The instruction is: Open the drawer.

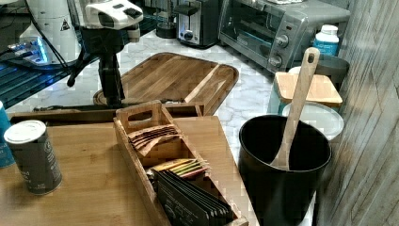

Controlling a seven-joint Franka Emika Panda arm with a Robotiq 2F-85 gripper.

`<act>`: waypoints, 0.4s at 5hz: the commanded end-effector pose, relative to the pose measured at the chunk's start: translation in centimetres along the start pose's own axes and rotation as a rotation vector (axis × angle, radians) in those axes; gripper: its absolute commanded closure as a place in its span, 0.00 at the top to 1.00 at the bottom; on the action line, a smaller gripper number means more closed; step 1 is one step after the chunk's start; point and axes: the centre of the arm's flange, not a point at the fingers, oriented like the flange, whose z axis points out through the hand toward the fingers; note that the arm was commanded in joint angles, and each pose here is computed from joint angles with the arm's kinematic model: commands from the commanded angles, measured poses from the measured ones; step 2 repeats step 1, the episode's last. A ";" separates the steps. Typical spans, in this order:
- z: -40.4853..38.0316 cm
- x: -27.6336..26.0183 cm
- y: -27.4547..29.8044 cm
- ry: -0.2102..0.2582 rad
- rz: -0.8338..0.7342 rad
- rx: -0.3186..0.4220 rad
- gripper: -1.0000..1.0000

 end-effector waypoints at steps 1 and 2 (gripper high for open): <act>1.4 0.9 -13.1 0.006 -0.044 0.074 1.00; 1.4 0.9 -13.1 0.006 -0.044 0.074 1.00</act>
